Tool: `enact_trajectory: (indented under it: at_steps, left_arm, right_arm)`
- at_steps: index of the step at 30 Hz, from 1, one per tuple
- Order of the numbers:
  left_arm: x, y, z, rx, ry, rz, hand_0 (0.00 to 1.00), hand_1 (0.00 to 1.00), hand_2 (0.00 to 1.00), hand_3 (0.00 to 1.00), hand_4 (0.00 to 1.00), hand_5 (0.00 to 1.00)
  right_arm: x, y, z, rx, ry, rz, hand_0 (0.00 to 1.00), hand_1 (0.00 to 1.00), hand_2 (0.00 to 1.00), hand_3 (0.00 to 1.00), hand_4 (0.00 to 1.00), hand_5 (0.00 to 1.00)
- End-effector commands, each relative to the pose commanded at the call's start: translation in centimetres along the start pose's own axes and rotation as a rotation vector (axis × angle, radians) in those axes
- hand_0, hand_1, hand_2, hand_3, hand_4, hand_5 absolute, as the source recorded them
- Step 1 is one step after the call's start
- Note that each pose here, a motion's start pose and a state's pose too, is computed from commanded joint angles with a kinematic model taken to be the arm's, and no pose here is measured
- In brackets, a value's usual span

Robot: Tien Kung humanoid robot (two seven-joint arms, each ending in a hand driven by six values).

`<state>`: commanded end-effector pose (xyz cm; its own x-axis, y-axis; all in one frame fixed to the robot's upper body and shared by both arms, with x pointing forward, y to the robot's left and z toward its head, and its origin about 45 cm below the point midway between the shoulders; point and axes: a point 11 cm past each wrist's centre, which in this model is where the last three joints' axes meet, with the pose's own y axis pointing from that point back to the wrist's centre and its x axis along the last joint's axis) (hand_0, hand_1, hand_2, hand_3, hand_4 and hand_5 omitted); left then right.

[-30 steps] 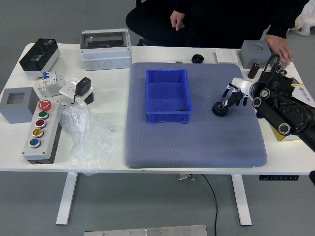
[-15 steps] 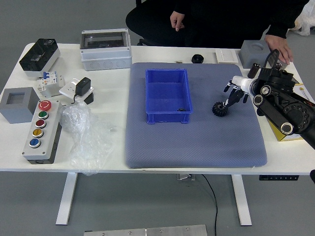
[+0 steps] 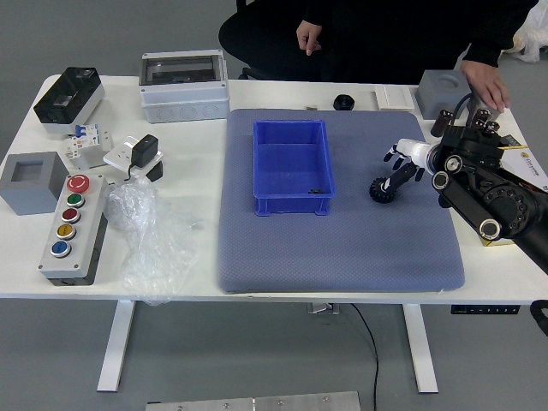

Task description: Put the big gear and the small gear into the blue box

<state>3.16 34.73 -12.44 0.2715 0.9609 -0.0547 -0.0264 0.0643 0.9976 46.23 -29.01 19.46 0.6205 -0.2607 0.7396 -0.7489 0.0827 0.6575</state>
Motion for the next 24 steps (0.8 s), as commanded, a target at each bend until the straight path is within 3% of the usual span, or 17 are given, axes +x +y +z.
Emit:
enact_trajectory:
  at_steps: [24]
  left_arm:
    - [-0.14, -0.04, -0.41, 0.008, 0.001, -0.002, 0.871, 0.852, 0.843, 0.814, 0.617, 0.364]
  right_arm:
    - [-0.84, -0.09, -0.26, -0.012, 0.004, -0.021, 0.589, 0.645, 0.839, 0.912, 0.866, 0.262]
